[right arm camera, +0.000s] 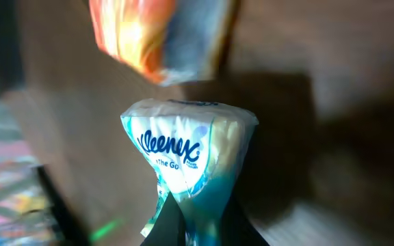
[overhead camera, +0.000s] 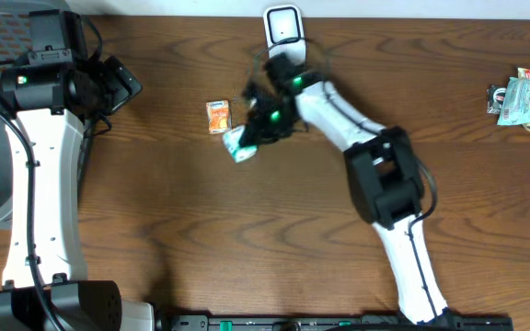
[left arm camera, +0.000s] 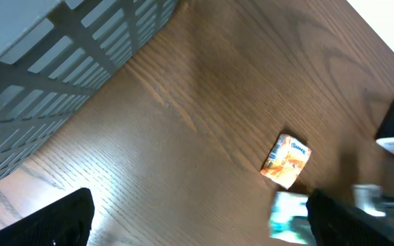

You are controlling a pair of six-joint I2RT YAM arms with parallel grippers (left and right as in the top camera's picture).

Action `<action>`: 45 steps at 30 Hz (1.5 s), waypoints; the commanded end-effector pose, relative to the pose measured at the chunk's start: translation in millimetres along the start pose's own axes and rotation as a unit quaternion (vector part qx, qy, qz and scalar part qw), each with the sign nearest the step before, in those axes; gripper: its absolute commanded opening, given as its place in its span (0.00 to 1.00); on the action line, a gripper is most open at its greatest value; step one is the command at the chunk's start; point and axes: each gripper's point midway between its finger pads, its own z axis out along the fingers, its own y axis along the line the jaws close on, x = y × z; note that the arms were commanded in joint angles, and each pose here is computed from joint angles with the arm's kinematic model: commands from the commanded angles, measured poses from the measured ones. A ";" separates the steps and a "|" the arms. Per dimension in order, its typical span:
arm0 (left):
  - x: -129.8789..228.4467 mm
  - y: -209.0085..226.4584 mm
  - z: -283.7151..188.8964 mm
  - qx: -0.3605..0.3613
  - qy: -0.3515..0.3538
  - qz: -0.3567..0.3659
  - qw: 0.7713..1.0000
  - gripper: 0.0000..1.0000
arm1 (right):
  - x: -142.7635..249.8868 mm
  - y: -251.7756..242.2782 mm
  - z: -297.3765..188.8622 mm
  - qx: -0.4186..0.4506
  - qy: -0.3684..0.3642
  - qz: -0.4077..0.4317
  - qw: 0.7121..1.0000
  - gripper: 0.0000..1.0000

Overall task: Scan the item barcode
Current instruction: 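Raise the teal Kleenex pack with the right gripper to the scanner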

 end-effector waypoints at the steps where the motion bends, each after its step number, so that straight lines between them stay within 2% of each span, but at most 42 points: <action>1: -1.5 1.9 -2.8 -0.001 -0.004 -0.004 1.000 0.98 | -24.7 19.8 -87.6 -0.153 -0.059 0.012 0.986 0.01; 3: -1.4 2.0 -2.8 -0.002 -0.004 -0.004 1.000 0.98 | -29.4 22.8 -127.7 -0.223 -0.084 0.009 0.971 0.01; 9: -1.5 1.9 -2.8 -0.001 -0.004 -0.004 1.000 0.98 | -28.8 31.1 -191.7 -0.359 -0.124 -0.031 0.925 0.01; 23: -1.5 1.9 -2.8 -0.001 -0.004 -0.004 1.000 0.98 | -27.6 35.9 -188.9 -0.361 -0.128 -0.055 0.922 0.01; 27: -1.5 1.9 -2.8 -0.001 -0.004 -0.004 1.000 0.98 | -29.7 26.4 -180.1 -0.325 -0.128 -0.049 0.936 0.01; 29: -1.5 1.9 -2.8 -0.001 -0.004 -0.004 1.000 0.98 | -32.7 8.8 -162.8 -0.256 -0.127 -0.040 0.958 0.01; 31: -1.5 1.9 -2.8 -0.001 -0.004 -0.004 1.000 0.98 | -33.5 -44.5 -129.5 -0.067 -0.111 0.018 0.991 0.01; 33: -1.5 1.9 -2.8 -0.001 -0.004 -0.004 1.000 0.98 | -30.6 -87.3 -117.0 0.093 -0.104 0.059 0.988 0.01; 34: -1.5 1.9 -2.8 -0.001 -0.004 -0.004 1.000 0.98 | -29.7 -107.2 -115.3 0.185 -0.104 0.060 0.975 0.01; 35: -1.5 1.9 -2.8 -0.001 -0.004 -0.004 1.000 0.98 | -30.6 -114.8 -115.6 0.236 -0.105 0.053 0.965 0.01; 36: -1.4 2.0 -2.8 -0.002 -0.004 -0.004 1.000 0.98 | -31.8 -117.6 -116.4 0.259 -0.107 0.048 0.959 0.01; 38: -1.5 1.9 -2.8 -0.001 -0.004 -0.004 1.000 0.98 | -39.8 -125.5 -126.2 0.347 -0.120 0.029 0.930 0.01; 40: -1.5 1.9 -2.8 -0.001 -0.004 -0.004 1.000 0.98 | -53.7 -128.7 -147.3 0.436 -0.146 0.006 0.888 0.01; 45: -1.5 1.9 -2.8 -0.001 -0.004 -0.004 1.000 0.98 | -95.3 -108.5 -190.4 0.556 -0.201 -0.083 0.803 0.01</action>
